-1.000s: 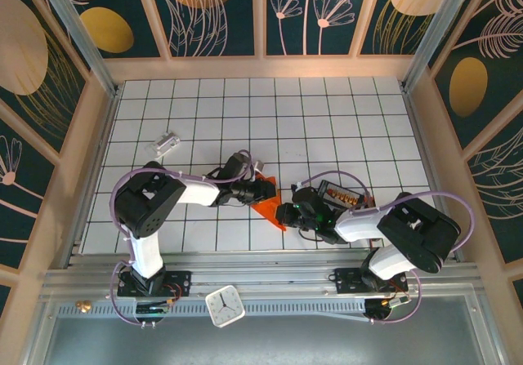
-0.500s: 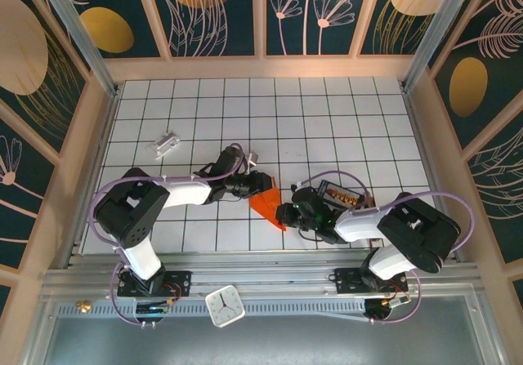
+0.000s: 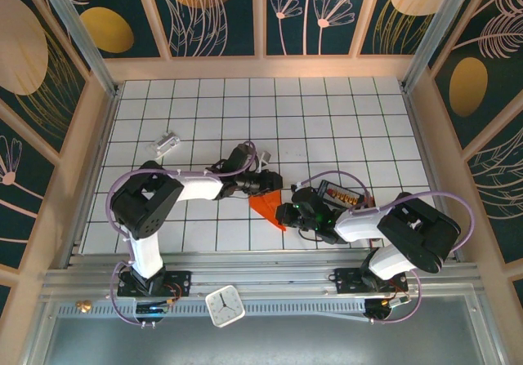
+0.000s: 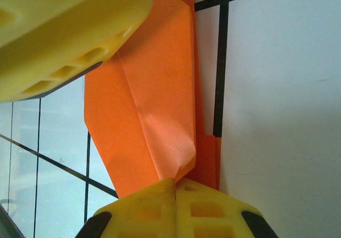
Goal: Fold a paper plane with a square sheet of paper (pick it up from the middle)
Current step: Fourth fold the wing at the center of the table.
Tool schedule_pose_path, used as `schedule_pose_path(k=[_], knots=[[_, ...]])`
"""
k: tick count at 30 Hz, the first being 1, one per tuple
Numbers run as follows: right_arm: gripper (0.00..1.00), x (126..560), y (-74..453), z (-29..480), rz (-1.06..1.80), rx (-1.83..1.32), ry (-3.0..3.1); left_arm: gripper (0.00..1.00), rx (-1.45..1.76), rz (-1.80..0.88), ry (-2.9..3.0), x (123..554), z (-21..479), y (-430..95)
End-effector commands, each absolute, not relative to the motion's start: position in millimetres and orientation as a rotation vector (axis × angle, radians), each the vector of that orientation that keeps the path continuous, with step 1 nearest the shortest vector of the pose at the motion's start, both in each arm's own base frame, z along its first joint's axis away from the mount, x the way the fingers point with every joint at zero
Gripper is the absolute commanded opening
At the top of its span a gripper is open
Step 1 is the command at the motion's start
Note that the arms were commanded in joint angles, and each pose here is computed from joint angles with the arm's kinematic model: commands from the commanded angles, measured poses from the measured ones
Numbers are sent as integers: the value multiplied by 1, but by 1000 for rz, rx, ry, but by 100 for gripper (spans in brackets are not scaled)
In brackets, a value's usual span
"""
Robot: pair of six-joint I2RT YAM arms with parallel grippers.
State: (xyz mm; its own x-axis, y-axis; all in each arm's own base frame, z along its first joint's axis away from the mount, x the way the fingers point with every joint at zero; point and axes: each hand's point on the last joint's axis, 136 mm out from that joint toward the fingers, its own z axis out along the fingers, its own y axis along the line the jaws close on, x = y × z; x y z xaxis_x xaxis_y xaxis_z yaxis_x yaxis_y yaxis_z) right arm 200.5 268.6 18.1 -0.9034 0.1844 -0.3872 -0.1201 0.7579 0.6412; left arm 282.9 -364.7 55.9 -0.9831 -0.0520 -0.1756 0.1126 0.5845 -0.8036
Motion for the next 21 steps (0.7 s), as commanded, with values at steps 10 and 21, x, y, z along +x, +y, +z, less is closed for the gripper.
schedule_pose_path(k=[10,21], knots=[[2,185,249,-8,824,34,2632,28,-51,-1136,2721,288,13,-316],[2,182,248,-12,814,39,2647,28,-105,-1140,2693,292,16,-301]])
